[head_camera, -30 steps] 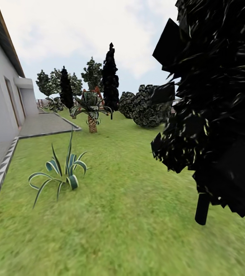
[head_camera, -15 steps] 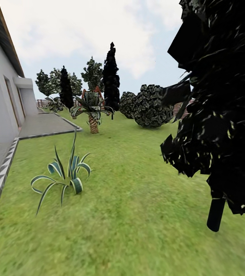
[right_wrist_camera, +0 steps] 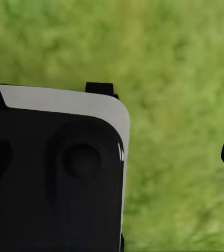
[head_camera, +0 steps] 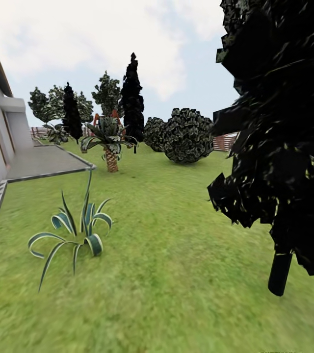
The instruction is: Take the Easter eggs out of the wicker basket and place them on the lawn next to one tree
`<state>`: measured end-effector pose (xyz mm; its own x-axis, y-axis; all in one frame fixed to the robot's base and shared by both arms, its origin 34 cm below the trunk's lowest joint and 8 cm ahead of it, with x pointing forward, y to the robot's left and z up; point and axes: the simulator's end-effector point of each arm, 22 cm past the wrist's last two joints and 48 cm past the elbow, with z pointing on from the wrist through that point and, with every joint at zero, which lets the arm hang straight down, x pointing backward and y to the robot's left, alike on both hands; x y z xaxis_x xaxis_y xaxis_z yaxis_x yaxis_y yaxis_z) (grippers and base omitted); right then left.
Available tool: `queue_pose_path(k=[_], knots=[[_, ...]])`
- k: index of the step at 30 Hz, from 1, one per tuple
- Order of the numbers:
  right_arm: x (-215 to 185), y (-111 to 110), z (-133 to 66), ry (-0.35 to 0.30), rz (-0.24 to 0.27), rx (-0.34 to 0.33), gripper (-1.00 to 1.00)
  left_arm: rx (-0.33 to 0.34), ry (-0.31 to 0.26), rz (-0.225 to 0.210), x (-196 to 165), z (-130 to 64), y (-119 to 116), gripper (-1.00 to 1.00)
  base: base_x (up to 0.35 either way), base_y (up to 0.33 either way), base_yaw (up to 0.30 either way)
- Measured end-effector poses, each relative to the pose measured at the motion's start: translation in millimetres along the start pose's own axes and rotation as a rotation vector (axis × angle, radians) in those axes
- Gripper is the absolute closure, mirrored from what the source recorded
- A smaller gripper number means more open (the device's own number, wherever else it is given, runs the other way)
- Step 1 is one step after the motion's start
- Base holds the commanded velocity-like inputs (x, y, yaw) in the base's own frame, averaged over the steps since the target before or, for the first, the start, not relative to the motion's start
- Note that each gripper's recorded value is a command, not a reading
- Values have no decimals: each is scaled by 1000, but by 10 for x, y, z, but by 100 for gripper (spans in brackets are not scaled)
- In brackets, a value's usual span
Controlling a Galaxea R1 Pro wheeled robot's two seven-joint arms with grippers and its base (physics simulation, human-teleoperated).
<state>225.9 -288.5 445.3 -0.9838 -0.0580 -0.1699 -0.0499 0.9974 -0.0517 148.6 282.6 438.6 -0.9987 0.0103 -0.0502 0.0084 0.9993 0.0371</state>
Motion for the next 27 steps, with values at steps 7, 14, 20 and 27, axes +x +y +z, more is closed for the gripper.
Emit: queue_pose_path(k=[7,14,20,27], knots=[[-1,-7,-1,-1,0,1,-100,0,-1,0,-2,0,0,-100,296,181,-286],[-3,-8,0,-1,0,1,-100,0,-2,0,-2,0,0,-100,331,110,-161],[-4,-8,0,-1,0,1,-100,0,-2,0,-2,-1,0,-100,335,97,-12],[-5,-8,0,-1,-1,1,-100,0,-2,-1,-2,-1,0,-100,336,95,-1]])
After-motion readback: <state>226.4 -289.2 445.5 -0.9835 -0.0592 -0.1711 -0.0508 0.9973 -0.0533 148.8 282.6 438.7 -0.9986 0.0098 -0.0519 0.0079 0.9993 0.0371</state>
